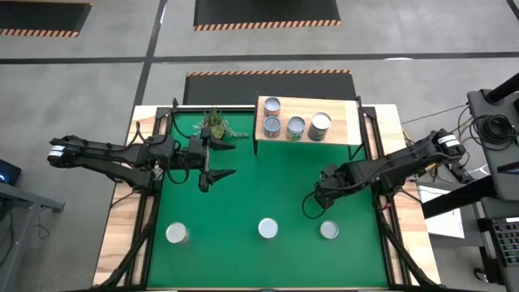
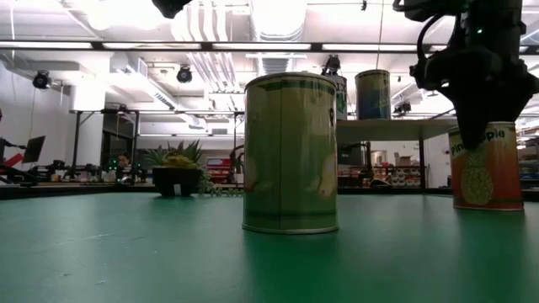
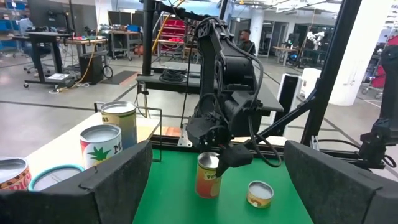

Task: Pick and place cans onto a shelf
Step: Put the canned pineapples on the shelf

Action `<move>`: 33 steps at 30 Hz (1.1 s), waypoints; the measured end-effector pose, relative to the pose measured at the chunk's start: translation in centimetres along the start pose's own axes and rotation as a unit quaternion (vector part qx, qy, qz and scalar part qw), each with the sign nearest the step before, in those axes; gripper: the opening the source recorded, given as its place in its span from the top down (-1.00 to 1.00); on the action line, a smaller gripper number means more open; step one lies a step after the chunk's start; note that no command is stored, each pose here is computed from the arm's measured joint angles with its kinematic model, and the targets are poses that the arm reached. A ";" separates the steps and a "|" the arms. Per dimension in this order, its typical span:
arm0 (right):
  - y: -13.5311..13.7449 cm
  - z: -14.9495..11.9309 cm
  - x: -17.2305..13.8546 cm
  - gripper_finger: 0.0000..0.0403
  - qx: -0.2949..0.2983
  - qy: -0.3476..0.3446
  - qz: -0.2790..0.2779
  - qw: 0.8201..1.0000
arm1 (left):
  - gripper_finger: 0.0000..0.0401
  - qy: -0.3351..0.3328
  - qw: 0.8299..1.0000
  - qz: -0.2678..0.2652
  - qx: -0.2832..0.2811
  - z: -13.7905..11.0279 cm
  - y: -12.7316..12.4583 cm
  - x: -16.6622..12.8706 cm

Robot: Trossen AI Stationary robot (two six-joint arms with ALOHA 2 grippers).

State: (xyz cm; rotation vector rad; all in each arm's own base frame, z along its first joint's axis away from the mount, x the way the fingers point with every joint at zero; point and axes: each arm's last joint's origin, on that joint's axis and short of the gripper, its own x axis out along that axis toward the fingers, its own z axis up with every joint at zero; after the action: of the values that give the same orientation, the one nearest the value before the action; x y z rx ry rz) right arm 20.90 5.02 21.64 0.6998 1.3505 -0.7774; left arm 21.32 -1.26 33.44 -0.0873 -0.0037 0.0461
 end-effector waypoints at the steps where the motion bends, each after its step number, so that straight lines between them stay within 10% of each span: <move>1: 0.0 0.0 0.0 -0.49 0.001 0.002 0.002 1.000 | -0.72 0.000 1.000 0.000 0.000 0.0 0.0 0.0; 19: 4.4 2.7 -9.8 -0.51 -0.102 -0.063 0.161 0.980 | -0.72 -0.011 0.999 0.024 0.025 0.2 0.1 0.0; 33: 6.3 9.8 -20.3 -0.54 -0.224 -0.258 0.054 0.938 | -0.72 -0.016 0.999 0.032 0.037 0.3 0.2 -0.1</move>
State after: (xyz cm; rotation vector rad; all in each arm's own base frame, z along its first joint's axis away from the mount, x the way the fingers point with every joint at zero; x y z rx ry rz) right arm 30.60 2.34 42.78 0.1813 0.9452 -0.4876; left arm 21.25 -1.05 33.74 -0.0125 -0.0309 0.1108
